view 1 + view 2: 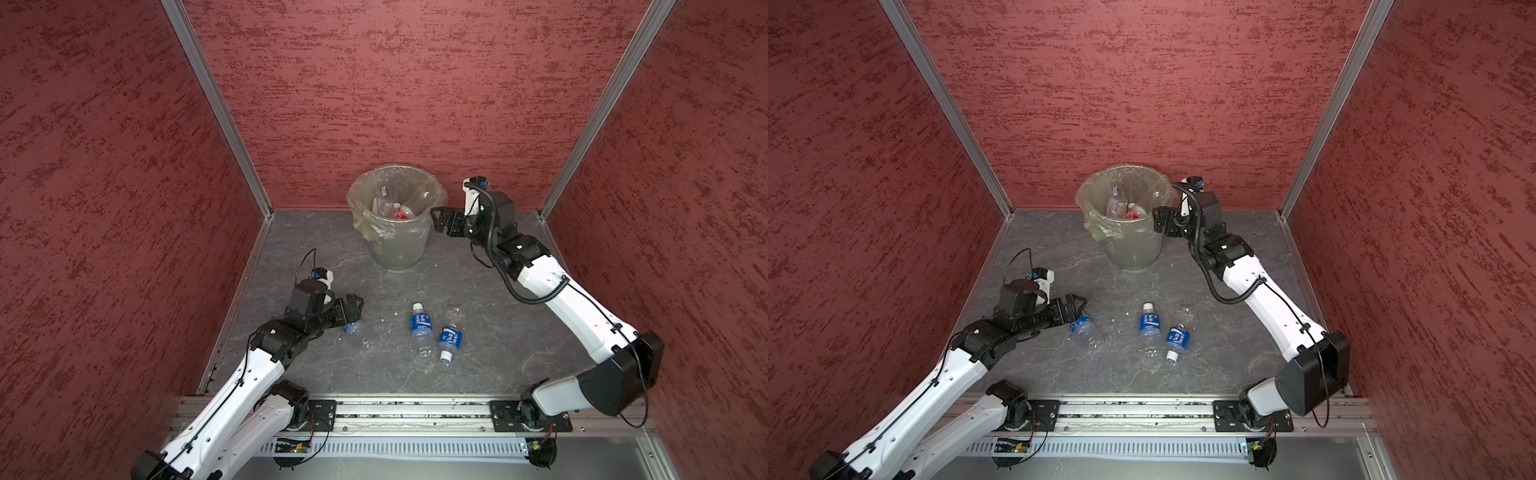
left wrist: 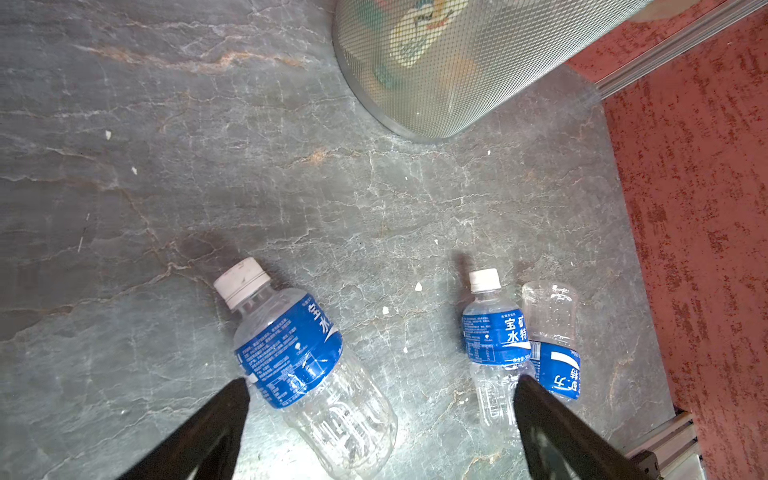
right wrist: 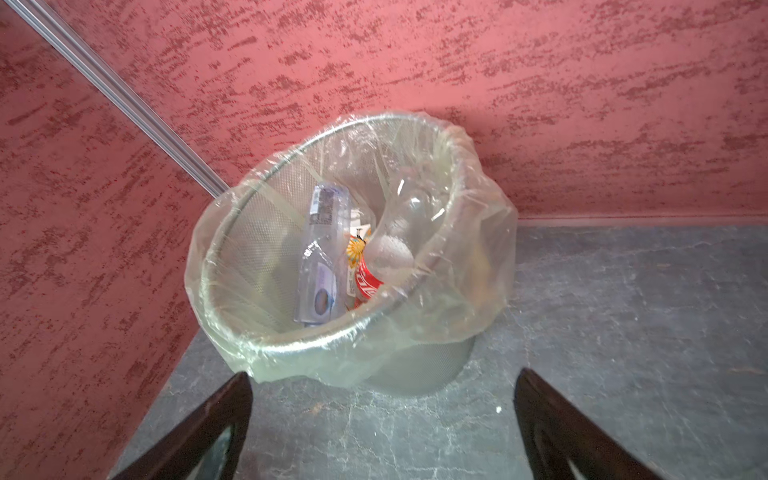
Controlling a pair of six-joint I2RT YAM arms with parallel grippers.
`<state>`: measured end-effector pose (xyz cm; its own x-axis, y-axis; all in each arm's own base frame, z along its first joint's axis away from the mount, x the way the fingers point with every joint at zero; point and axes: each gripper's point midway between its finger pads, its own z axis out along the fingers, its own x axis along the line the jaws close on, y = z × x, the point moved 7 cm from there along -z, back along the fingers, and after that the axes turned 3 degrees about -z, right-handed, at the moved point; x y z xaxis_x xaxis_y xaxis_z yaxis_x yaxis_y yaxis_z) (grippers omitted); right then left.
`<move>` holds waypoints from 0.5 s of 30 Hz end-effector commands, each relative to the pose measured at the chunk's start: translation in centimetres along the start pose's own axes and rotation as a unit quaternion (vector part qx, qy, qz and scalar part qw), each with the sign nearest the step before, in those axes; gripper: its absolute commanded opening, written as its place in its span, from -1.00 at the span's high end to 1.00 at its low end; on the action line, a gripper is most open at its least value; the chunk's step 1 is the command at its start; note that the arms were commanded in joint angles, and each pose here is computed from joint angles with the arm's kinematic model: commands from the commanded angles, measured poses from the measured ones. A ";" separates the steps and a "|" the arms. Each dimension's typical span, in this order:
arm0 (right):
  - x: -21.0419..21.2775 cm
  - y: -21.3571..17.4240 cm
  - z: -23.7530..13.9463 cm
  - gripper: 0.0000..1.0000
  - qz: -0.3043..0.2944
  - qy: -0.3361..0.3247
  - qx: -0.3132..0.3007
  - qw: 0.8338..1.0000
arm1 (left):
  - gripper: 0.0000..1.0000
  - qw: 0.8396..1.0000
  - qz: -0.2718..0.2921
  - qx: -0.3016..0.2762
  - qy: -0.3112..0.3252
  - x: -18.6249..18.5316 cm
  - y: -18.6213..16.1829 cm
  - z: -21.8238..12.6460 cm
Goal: Throw the plastic bottles in the bin
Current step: 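Withdraw the right gripper from the bin while the left gripper hovers over blue-label bottles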
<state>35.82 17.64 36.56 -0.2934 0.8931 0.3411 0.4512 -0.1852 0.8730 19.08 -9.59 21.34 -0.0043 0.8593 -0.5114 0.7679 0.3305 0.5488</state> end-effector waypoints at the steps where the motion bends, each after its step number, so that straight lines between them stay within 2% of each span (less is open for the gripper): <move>1: -0.5 0.1 -1.3 -0.96 0.010 -0.012 -0.018 1.000 | -0.99 1.000 -0.017 0.007 0.014 0.5 -0.6 0.2; 15: -2.0 -3.7 -2.0 -0.95 0.018 -0.030 0.017 0.999 | -0.99 0.995 -0.047 0.057 0.062 1.9 -2.3 1.9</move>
<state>33.40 16.33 32.64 -0.2492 0.9057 0.3430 0.5190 -0.1742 0.8369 18.73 -9.50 18.69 -0.1213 0.8659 -0.4852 0.8160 0.3653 0.4480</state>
